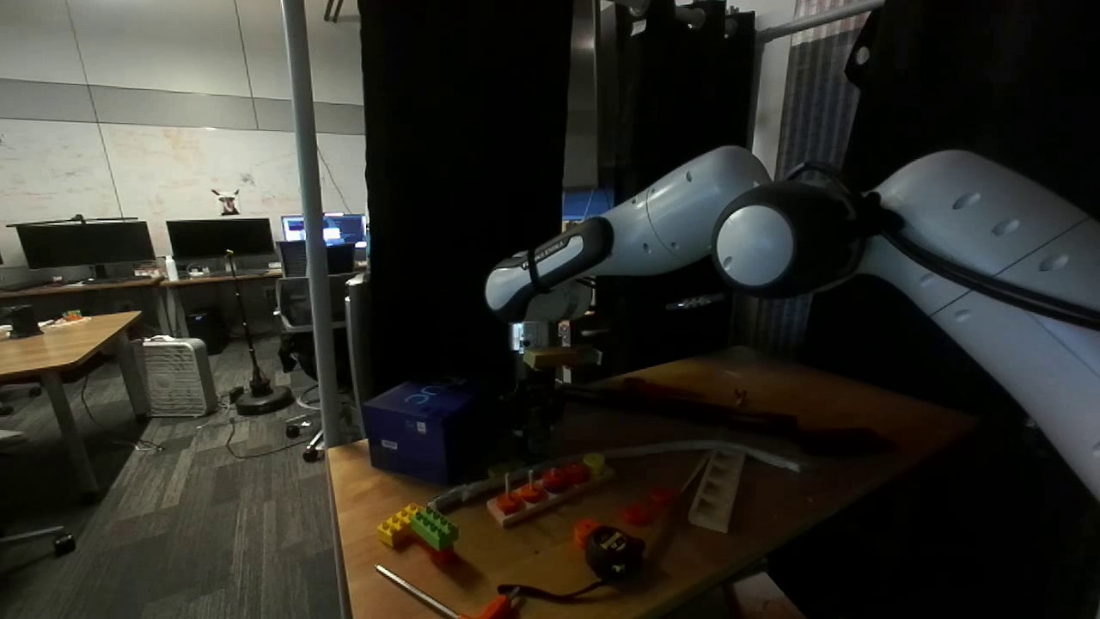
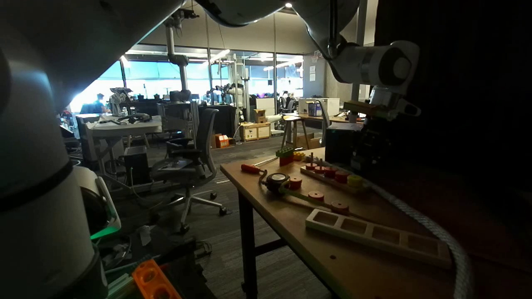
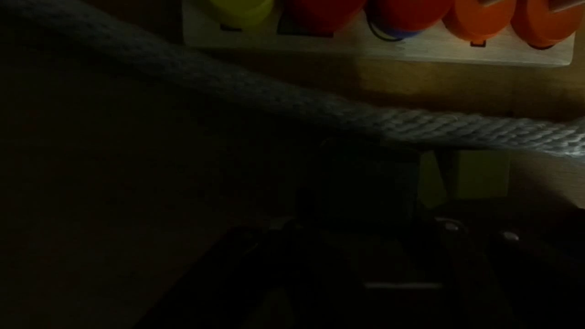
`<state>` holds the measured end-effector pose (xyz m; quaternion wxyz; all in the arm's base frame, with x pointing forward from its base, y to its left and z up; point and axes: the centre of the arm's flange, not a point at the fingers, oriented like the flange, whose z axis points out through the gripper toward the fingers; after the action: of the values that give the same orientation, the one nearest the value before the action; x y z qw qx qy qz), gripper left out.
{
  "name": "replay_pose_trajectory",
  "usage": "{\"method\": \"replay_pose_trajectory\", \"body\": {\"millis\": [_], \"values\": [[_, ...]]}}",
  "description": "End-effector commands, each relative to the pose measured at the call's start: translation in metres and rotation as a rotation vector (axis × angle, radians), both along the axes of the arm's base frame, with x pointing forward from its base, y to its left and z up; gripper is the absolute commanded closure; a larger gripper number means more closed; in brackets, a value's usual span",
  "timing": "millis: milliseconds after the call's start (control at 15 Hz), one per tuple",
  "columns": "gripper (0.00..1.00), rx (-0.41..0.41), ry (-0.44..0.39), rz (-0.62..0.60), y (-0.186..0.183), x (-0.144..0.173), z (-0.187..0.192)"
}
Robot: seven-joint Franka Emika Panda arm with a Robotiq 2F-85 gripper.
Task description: Move the object forward near the blue box
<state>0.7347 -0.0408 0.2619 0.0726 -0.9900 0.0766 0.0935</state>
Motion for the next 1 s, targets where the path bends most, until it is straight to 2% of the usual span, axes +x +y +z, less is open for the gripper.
{"method": "replay_pose_trajectory", "body": {"millis": [0,200,267,533,933], "values": [[0.24,0.039,0.002,-0.003,0.0,0.014,0.005],[0.03,0.041,0.007,-0.006,0.0,0.014,0.005],[0.0,0.041,0.009,-0.006,0.0,0.014,0.004],[0.0,0.024,0.015,-0.011,0.004,0.012,0.013],[0.0,-0.07,-0.036,-0.029,0.05,-0.011,0.087]]}}
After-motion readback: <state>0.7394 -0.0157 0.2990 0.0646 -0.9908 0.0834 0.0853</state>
